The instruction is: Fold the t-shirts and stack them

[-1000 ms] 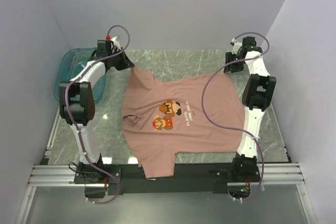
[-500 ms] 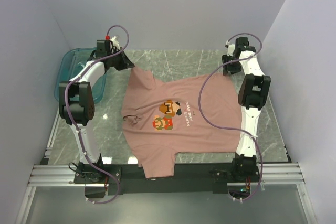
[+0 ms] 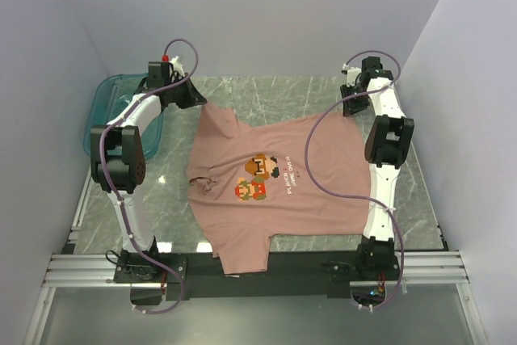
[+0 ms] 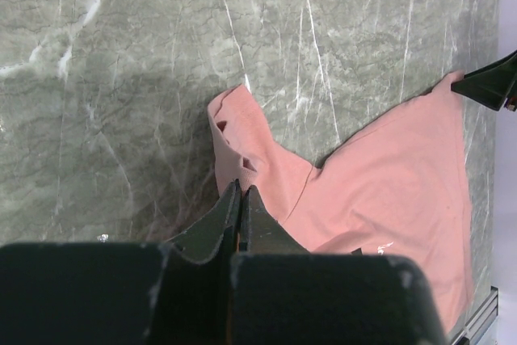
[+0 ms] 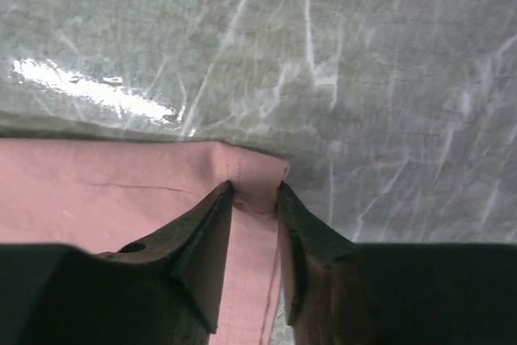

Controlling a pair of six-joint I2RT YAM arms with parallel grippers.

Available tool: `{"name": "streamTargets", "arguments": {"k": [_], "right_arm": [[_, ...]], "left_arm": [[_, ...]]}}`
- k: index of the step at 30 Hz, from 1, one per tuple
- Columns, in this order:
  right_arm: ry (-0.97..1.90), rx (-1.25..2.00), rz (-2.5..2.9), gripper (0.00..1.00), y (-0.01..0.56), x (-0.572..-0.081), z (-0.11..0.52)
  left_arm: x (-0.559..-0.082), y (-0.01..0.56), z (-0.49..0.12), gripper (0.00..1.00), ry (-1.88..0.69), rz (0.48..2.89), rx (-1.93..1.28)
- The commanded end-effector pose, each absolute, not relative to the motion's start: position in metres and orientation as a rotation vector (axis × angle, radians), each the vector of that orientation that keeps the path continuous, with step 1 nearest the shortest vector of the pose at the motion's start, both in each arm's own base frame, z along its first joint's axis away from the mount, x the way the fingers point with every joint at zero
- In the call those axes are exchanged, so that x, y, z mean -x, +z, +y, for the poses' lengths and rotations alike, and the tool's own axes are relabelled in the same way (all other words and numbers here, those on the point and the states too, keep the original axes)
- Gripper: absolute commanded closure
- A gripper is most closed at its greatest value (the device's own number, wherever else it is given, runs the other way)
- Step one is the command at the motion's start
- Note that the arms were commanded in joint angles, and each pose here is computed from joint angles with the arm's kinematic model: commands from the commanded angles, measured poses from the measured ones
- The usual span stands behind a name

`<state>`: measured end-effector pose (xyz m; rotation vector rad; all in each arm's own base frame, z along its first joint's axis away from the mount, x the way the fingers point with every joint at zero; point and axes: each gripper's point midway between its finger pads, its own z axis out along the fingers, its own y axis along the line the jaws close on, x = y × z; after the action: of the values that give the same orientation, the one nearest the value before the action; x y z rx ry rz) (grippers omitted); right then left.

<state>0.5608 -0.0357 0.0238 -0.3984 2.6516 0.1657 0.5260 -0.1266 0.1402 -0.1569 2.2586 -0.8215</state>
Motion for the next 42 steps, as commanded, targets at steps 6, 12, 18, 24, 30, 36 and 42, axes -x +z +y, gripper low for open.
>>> {"name": "streamTargets", "arguments": {"k": [6, 12, 18, 24, 30, 36, 42], "right_arm": [[0.129, 0.467, 2.596, 0.90, 0.031, -0.570, -0.038], [0.154, 0.448, 2.484, 1.00, 0.072, -0.572, -0.028], [0.158, 0.494, 2.324, 1.00, 0.139, -0.518, 0.006], [0.050, 0.473, 2.064, 1.00, 0.258, -0.465, 0.012], [-0.073, 0.425, 1.747, 1.00, 0.430, -0.399, 0.008], [-0.259, 0.312, 1.371, 1.00, 0.606, -0.278, -0.009], [-0.407, 0.197, 1.026, 1.00, 0.695, -0.158, -0.022]], "left_arm": [[-0.525, 0.168, -0.127, 1.00, -0.834, 2.195, 0.115], [-0.523, 0.178, -0.127, 1.00, -0.835, 2.170, 0.086], [-0.516, 0.205, -0.128, 1.00, -0.831, 2.101, 0.055], [-0.492, 0.276, -0.125, 1.00, -0.808, 1.951, 0.023], [-0.434, 0.438, -0.110, 1.00, -0.721, 1.592, -0.023], [-0.315, 0.614, -0.079, 1.00, -0.621, 1.144, 0.018], [-0.191, 0.723, -0.059, 1.00, -0.611, 0.809, 0.034]]}}
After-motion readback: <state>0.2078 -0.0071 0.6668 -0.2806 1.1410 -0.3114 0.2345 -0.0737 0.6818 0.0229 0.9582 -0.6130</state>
